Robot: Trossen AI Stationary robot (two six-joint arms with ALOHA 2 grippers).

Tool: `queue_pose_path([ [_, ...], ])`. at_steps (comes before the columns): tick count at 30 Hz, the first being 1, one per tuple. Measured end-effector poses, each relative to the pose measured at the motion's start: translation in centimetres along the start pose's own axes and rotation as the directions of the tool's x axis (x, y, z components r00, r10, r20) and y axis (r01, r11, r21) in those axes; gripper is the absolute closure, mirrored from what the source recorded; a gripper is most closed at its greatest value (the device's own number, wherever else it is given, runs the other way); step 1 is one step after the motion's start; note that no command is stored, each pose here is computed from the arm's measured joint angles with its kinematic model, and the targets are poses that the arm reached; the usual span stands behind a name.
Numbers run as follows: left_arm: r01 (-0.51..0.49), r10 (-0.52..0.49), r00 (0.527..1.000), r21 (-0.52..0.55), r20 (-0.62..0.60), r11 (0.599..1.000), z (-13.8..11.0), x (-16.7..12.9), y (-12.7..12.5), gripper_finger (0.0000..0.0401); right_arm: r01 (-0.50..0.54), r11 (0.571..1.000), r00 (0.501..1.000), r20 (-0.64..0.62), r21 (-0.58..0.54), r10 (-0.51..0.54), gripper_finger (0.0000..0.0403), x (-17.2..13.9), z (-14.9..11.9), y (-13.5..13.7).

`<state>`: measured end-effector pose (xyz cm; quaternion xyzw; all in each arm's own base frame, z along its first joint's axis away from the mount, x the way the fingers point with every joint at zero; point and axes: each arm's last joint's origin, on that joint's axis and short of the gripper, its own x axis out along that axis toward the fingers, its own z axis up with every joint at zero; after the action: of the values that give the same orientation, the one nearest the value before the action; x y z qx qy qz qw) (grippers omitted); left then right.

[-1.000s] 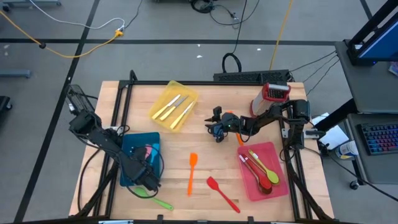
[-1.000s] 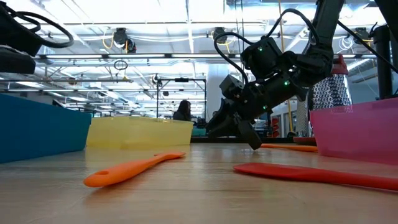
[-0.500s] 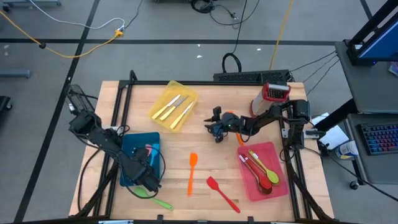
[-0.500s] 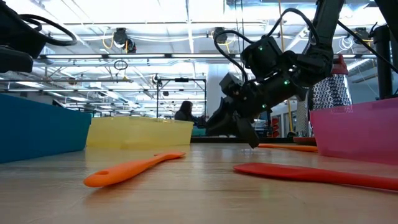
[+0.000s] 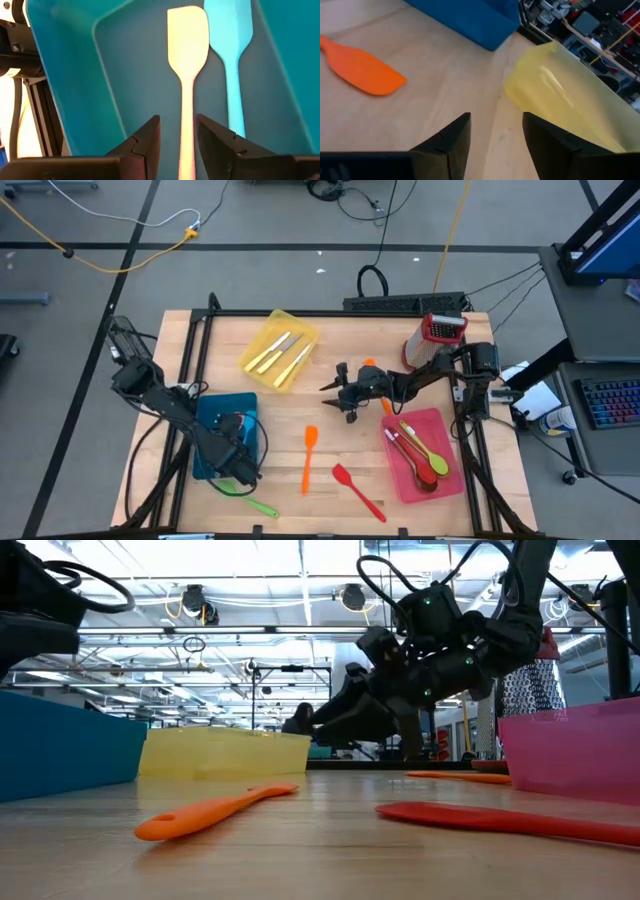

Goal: Pick & Place Kitchen Items
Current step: Put the orange spatula into the blue bin

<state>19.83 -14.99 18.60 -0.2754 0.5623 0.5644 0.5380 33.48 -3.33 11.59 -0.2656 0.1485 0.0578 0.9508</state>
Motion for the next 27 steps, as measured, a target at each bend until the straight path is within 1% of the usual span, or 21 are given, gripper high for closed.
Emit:
queue_pose_path([
  [5,-0.011,0.010,1.000,-0.050,-0.013,0.999,0.9,-0.3,-0.3,0.0274,0.002,1.000,1.000,0.003,0.001,-0.002,0.0212,0.1,0.1,0.0],
  [10,-0.020,0.020,1.000,-0.058,0.004,0.998,2.0,-2.3,-0.4,0.0274,0.018,0.999,1.000,-0.007,0.041,-0.018,0.0214,0.0,-0.1,-0.3],
  [12,-0.012,0.014,0.999,-0.062,0.034,0.998,2.4,-3.4,-0.3,0.0274,0.081,0.991,0.996,-0.037,0.111,-0.077,0.0218,0.0,-0.2,-0.7],
  [14,0.017,-0.012,0.996,-0.062,0.087,0.998,2.7,-4.5,-0.2,0.0274,0.171,0.967,0.984,-0.089,0.191,-0.157,0.0221,-0.1,-0.4,-1.0],
  [16,0.082,-0.075,0.984,-0.038,0.161,0.996,3.0,-5.5,-0.4,0.0274,0.262,0.933,0.962,-0.148,0.248,-0.231,0.0224,-0.1,-0.7,-1.2],
  [18,0.143,-0.143,0.957,0.016,0.252,0.990,3.3,-6.4,-0.7,0.0274,0.354,0.898,0.927,-0.225,0.261,-0.300,0.0227,-0.2,-1.0,-1.3],
  [21,0.194,-0.206,0.913,0.069,0.352,0.979,3.8,-7.4,-0.9,0.0274,0.468,0.864,0.845,-0.379,0.187,-0.376,0.0228,-0.6,-1.6,-1.0],
  [23,0.200,-0.218,0.895,0.087,0.390,0.976,4.2,-7.5,-1.0,0.0274,0.501,0.858,0.793,-0.459,0.115,-0.401,0.0228,-1.3,-1.3,-0.9],
  [24,0.194,-0.215,0.890,0.091,0.403,0.977,4.4,-7.5,-1.0,0.0274,0.507,0.856,0.779,-0.478,0.100,-0.405,0.0228,-1.6,-1.0,-1.0],
  [25,0.188,-0.212,0.887,0.099,0.411,0.977,4.6,-7.5,-1.1,0.0274,0.506,0.857,0.771,-0.497,0.101,-0.397,0.0227,-1.9,-0.8,-1.1],
  [27,0.175,-0.210,0.878,0.119,0.431,0.977,5.1,-7.5,-1.2,0.0274,0.510,0.846,0.759,-0.546,0.156,-0.356,0.0225,-2.9,-0.4,-1.1],
])
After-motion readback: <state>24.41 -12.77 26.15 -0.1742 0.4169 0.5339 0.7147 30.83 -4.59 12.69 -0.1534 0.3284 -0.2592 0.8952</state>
